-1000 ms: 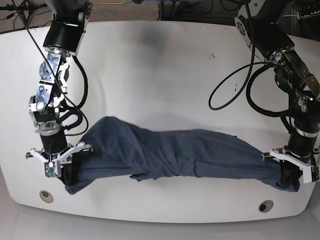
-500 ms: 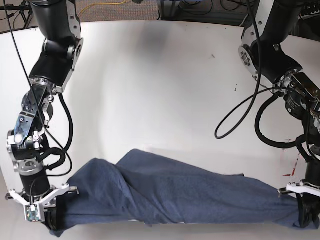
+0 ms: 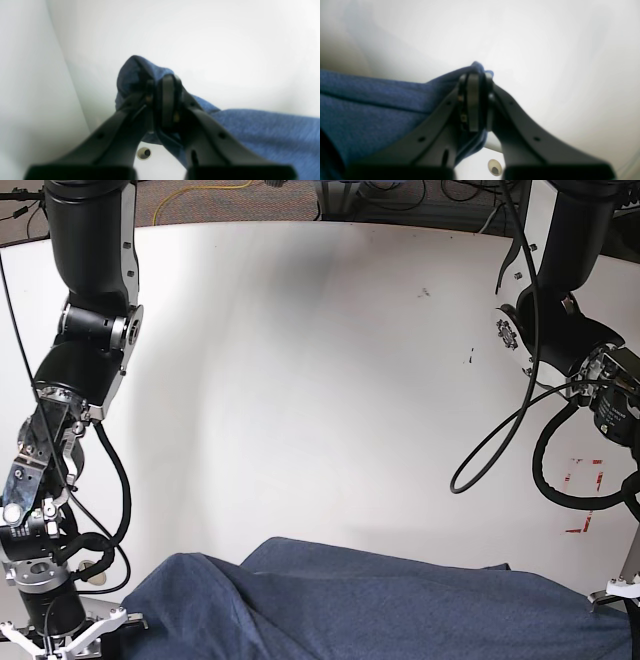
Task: Fold the T-shirt properly
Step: 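Lift the T-shirt with both grippers and stretch it apart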
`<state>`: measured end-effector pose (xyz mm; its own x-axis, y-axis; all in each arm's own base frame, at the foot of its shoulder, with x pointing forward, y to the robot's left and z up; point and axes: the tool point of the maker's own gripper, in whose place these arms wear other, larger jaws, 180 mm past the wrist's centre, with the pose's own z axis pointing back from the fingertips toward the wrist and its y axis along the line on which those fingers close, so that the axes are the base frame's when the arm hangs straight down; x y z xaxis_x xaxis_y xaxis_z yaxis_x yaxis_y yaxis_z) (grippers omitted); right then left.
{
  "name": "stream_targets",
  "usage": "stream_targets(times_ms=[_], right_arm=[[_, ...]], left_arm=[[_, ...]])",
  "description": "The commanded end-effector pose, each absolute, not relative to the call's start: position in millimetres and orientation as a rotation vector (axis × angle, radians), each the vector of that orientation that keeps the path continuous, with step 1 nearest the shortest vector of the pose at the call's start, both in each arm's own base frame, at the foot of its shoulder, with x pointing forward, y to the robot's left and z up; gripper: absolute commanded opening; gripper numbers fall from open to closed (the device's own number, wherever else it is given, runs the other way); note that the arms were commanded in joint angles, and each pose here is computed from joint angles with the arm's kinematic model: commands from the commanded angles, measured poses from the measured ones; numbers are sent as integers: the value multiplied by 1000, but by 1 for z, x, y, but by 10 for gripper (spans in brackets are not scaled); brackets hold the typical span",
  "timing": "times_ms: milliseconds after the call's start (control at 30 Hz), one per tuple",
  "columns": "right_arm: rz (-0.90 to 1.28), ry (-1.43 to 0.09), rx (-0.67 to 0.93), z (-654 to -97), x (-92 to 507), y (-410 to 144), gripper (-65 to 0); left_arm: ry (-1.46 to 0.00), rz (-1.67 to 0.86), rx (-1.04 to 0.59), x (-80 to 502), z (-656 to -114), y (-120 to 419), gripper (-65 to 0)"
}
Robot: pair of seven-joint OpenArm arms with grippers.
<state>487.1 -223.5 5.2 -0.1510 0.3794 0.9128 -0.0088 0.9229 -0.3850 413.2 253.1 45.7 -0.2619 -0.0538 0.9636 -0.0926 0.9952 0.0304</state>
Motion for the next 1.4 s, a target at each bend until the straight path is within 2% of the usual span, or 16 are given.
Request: stream_targets(times_ms=[0, 733, 1367], right_arm=[[325, -1761, -330, 35, 483, -235, -617], [332, -1722, -327, 17, 483, -236, -617], [335, -1715, -351, 18, 482, -242, -617]], left_arm=[[-1902, 41, 129, 407, 65, 256, -650], [-1835, 39, 114, 412, 42, 253, -650], [-1833, 37, 110, 412, 41, 252, -650]])
